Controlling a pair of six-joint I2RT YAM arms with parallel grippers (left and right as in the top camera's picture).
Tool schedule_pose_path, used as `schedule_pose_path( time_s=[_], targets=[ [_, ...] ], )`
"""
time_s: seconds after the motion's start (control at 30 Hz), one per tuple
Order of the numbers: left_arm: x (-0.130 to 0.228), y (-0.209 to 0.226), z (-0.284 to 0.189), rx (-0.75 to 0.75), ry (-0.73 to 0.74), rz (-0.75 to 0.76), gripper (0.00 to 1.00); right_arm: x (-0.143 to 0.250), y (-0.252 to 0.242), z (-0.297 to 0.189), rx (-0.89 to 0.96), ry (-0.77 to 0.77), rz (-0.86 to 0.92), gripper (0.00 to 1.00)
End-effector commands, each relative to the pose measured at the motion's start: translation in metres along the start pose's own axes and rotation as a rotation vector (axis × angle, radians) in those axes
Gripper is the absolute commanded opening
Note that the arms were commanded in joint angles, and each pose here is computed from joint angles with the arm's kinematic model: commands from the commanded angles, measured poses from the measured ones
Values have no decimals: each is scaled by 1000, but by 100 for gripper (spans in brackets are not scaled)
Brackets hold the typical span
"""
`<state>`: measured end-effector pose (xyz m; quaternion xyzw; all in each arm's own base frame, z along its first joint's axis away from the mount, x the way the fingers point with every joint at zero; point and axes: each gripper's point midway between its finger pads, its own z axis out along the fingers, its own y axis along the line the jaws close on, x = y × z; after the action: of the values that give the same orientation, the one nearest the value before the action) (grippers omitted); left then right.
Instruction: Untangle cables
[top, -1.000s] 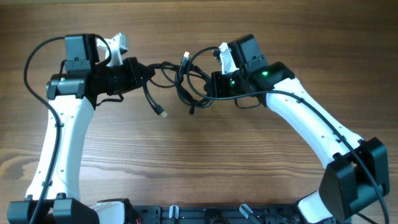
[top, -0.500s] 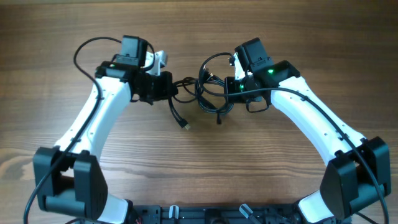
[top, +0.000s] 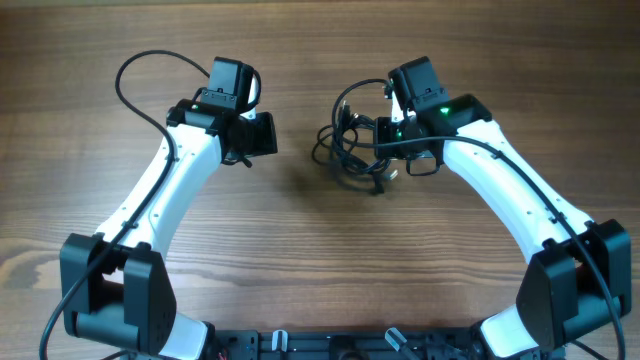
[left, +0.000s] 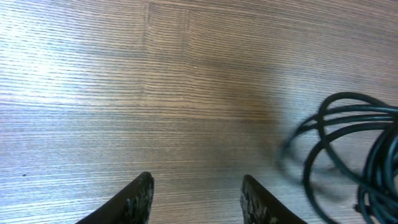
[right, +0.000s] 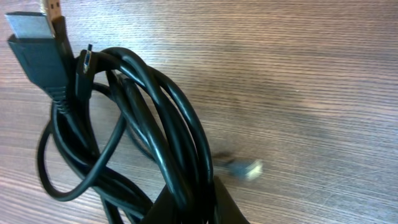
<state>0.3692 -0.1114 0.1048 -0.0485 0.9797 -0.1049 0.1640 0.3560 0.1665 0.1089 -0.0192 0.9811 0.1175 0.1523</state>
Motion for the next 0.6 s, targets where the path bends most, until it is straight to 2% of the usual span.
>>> schedule_pose_path(
  time_s=[0.0,0.17,0.23,0.27,0.3,0.33,0.37,0.4,0.57],
  targets=[
    [-12,3,-11,-17,-55,-3,47,-1,2,-6,-7,-19,-13,4],
    [-29,-11,-59,49,-186,-20,47,-4,3,-6,-10,-29,-35,4],
    [-30,-18,-76,88,-222,-13,51,-3,5,-6,-18,-24,-38,6],
    [-30,-21,-83,107,-233,-9,54,-2,5,-6,-18,-21,-38,12],
    [-29,-24,-87,124,-237,-6,56,-1,4,-6,-13,-18,-38,26],
    [-28,-27,-89,141,-234,-3,58,-1,3,-6,-12,-15,-37,54],
    [-25,-31,-90,164,-222,0,58,0,3,-6,-10,-12,-36,66],
    [-23,-34,-90,183,-209,2,58,0,2,-6,-10,-11,-35,71],
    [-19,-36,-86,193,-184,-7,58,2,11,-10,-66,-1,-30,73]
  ],
)
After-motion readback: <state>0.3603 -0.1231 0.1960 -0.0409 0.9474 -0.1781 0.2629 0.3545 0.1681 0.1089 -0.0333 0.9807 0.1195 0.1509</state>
